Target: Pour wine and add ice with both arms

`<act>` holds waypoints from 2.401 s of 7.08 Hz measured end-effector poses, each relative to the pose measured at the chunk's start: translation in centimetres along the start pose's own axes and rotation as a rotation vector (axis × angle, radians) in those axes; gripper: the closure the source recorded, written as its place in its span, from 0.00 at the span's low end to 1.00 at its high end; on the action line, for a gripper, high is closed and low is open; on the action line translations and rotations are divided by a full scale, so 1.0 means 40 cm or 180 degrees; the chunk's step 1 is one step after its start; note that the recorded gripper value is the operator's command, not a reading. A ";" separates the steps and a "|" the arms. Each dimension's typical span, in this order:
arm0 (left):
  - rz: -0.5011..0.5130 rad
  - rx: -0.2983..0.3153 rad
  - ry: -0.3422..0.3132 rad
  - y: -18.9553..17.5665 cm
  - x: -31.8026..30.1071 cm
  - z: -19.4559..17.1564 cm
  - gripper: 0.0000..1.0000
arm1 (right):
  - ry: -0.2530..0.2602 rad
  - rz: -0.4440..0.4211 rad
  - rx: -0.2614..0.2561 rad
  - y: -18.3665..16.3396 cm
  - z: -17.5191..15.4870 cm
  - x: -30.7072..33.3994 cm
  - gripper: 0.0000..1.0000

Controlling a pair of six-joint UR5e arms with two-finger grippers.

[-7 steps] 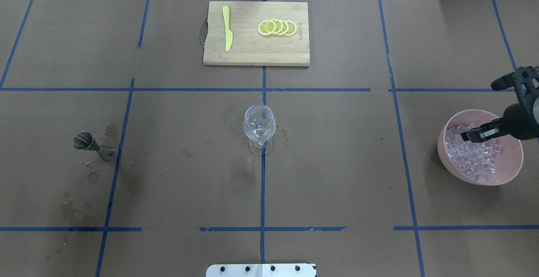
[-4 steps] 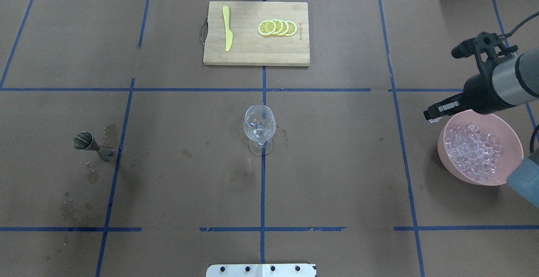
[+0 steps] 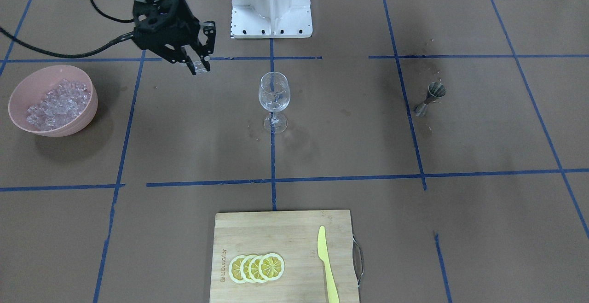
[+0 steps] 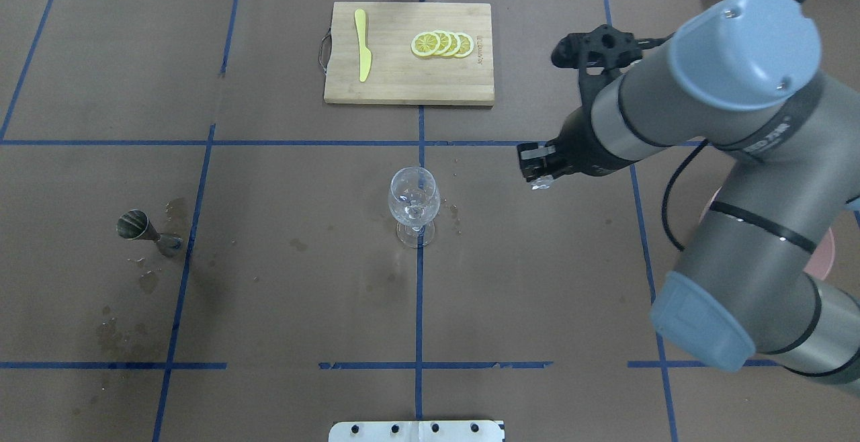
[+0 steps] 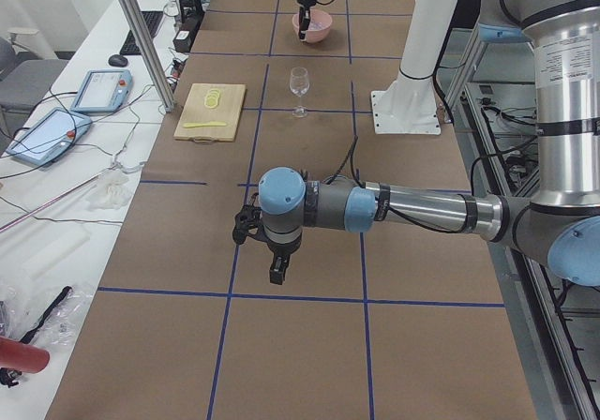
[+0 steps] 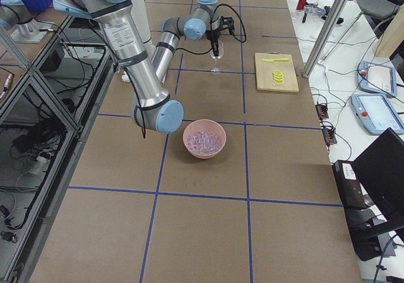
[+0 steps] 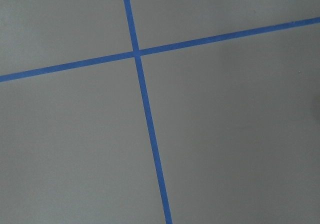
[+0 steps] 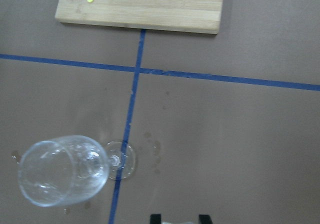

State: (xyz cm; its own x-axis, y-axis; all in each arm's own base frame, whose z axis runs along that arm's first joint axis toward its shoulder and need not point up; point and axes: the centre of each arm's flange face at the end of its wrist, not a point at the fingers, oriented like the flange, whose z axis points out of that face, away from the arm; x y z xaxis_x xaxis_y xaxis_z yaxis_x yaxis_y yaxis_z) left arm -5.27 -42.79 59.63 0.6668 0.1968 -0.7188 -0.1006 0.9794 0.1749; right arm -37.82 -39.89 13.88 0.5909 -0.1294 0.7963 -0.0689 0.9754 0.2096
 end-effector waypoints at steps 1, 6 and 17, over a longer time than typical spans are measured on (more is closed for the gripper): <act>0.0001 0.0001 0.0000 0.000 0.000 0.000 0.00 | 0.0036 0.0067 0.0046 0.002 0.008 -0.101 1.00; -0.0014 -0.0012 0.0002 0.004 -0.005 0.005 0.00 | 0.0197 0.0087 0.0220 0.040 0.097 -0.301 1.00; -0.0019 -0.0018 0.0002 0.008 -0.006 0.006 0.00 | 0.0269 0.0018 0.0338 0.024 0.123 -0.306 0.00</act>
State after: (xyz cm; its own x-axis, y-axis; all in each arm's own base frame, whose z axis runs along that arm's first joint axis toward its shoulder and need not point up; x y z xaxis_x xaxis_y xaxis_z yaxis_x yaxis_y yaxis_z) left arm -5.28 -42.54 60.02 0.6669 0.1909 -0.7203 -0.1006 0.9809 0.1667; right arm -49.06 -38.26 7.11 0.6556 -0.1042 0.7479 -0.1542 0.9511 0.2677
